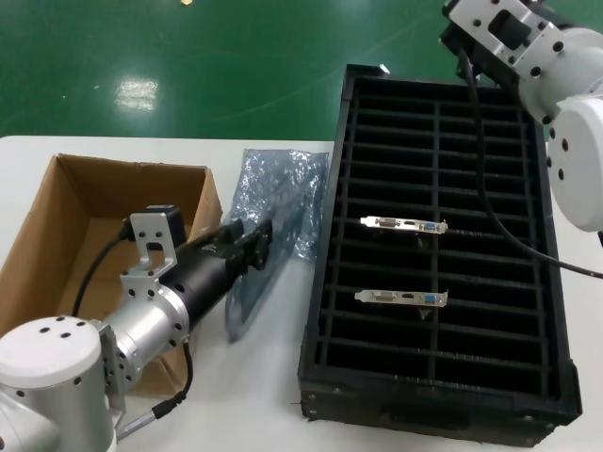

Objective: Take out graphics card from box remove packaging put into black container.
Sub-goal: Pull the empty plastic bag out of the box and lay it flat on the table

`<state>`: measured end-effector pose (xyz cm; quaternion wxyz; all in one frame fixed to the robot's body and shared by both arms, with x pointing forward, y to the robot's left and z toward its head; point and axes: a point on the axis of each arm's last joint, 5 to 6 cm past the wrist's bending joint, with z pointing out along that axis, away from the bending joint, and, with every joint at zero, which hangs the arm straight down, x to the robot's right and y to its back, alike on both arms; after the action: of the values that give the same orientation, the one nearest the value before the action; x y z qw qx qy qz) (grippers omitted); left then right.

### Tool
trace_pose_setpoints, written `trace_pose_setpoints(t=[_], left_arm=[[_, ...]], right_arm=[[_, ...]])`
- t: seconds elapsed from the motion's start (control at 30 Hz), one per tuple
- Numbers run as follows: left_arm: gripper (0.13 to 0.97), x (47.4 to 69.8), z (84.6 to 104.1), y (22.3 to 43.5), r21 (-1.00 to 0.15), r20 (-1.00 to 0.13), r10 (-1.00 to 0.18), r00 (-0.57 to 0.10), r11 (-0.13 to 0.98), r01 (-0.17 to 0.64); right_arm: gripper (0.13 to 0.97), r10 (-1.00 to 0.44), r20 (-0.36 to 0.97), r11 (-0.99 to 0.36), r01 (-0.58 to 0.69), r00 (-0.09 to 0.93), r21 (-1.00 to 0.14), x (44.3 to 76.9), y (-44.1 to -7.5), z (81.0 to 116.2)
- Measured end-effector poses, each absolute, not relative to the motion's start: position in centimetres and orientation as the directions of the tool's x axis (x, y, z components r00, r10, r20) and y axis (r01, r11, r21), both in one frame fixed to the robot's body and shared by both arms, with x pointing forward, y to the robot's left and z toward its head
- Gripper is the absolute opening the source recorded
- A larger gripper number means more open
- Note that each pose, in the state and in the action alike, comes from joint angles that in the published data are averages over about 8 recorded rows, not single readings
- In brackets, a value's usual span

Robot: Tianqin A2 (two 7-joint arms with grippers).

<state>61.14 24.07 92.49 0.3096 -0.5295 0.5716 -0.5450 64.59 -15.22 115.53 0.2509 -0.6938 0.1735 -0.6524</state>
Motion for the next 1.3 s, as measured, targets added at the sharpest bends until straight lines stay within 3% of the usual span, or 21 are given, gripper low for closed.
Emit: trace_pose_setpoints(t=[0.33, 0.43, 0.57, 0.67, 0.8, 0.9, 1.03, 1.3], left_arm=[[0.45, 60.6, 93.4, 24.6, -0.966, 0.167, -0.962, -0.215, -0.117, -0.231], [0.45, 60.2, 93.9, 24.8, -0.973, 0.144, -0.97, -0.196, -0.102, -0.208], [0.532, 59.3, 95.0, 24.9, -0.987, 0.101, -0.981, -0.166, -0.077, -0.142], [0.613, 58.4, 96.2, 24.8, -0.997, 0.059, -0.988, -0.143, -0.053, -0.048], [0.688, 57.2, 98.1, 24.6, -0.996, 0.01, -0.994, -0.112, -0.021, 0.092], [0.75, 56.7, 98.8, 24.5, -0.989, -0.008, -0.995, -0.099, -0.007, 0.149], [0.833, 56.6, 98.8, 24.5, -0.987, -0.011, -0.995, -0.1, -0.006, 0.163], [0.92, 56.5, 98.1, 24.4, -0.984, -0.008, -0.994, -0.11, -0.012, 0.178]], right_arm=[[0.193, -0.566, 0.82, -0.815, 0.094, 0.084, -0.572, 64.5, -14.9, 116.1], [0.231, -0.564, 0.821, -0.816, 0.096, 0.084, -0.57, 64.6, -14.8, 116.2], [0.268, -0.563, 0.822, -0.817, 0.1, 0.082, -0.569, 64.7, -14.7, 116.5], [0.268, -0.564, 0.822, -0.816, 0.106, 0.076, -0.569, 64.9, -14.7, 116.8], [0.352, -0.566, 0.822, -0.813, 0.121, 0.064, -0.569, 65.1, -14.6, 117.4], [0.414, -0.568, 0.821, -0.81, 0.134, 0.062, -0.571, 65.3, -14.5, 117.6], [0.489, -0.575, 0.814, -0.8, 0.155, 0.081, -0.58, 65.4, -14.7, 116.8], [0.674, -0.604, 0.782, -0.753, 0.213, 0.151, -0.623, 65.3, -15.4, 113.2]])
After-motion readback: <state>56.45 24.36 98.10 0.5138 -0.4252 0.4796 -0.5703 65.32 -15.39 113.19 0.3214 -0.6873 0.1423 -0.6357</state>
